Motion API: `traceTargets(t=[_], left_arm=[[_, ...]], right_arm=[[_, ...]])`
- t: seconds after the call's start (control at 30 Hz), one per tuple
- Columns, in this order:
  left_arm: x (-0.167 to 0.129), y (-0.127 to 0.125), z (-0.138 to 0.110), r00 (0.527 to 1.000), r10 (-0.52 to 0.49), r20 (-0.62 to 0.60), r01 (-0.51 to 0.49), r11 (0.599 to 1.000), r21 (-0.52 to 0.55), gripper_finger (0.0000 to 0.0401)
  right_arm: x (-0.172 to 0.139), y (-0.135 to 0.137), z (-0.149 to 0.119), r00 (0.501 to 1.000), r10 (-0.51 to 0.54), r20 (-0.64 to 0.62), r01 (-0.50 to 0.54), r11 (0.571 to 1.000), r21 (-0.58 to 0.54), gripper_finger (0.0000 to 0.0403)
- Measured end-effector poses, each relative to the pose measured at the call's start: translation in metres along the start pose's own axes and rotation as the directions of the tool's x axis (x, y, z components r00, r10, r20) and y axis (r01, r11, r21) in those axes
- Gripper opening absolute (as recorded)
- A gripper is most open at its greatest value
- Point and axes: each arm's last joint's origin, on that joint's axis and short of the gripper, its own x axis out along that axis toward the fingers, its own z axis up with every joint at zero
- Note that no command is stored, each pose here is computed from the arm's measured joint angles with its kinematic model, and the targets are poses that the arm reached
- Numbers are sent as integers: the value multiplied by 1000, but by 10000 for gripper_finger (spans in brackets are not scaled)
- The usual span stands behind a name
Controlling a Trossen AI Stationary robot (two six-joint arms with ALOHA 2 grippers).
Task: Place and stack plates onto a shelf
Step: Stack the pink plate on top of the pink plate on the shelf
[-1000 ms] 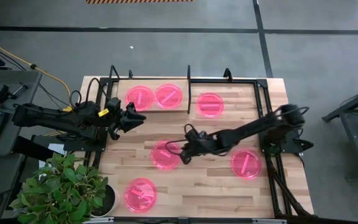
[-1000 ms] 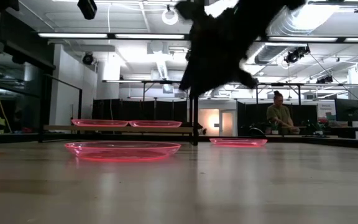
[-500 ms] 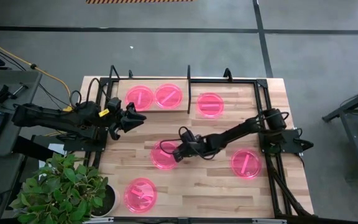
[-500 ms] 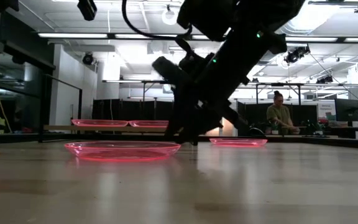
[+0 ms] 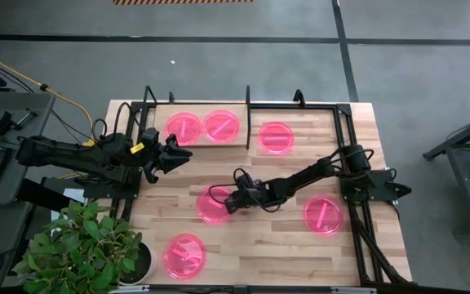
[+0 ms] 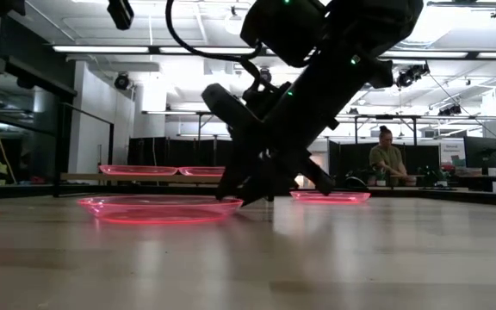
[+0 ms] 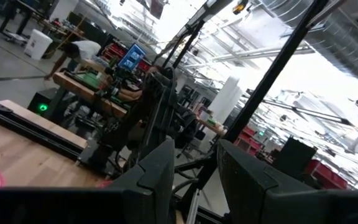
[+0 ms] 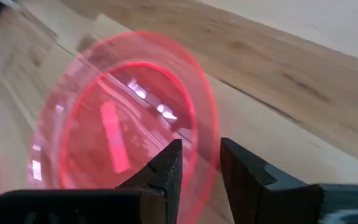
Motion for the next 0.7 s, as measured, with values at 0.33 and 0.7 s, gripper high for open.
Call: traceTargets(t=[0.33, 0.7], left_arm=[[0, 0, 0, 1000, 5, 3, -5, 1000, 1, 111], [-1, -1, 1, 1000, 1, 10, -1, 1000, 2, 111]], right_arm=[[1, -1, -3, 999, 6, -46, -7, 1000, -26, 37], [-21, 8, 11, 992, 72, -101, -81, 993, -87, 0]])
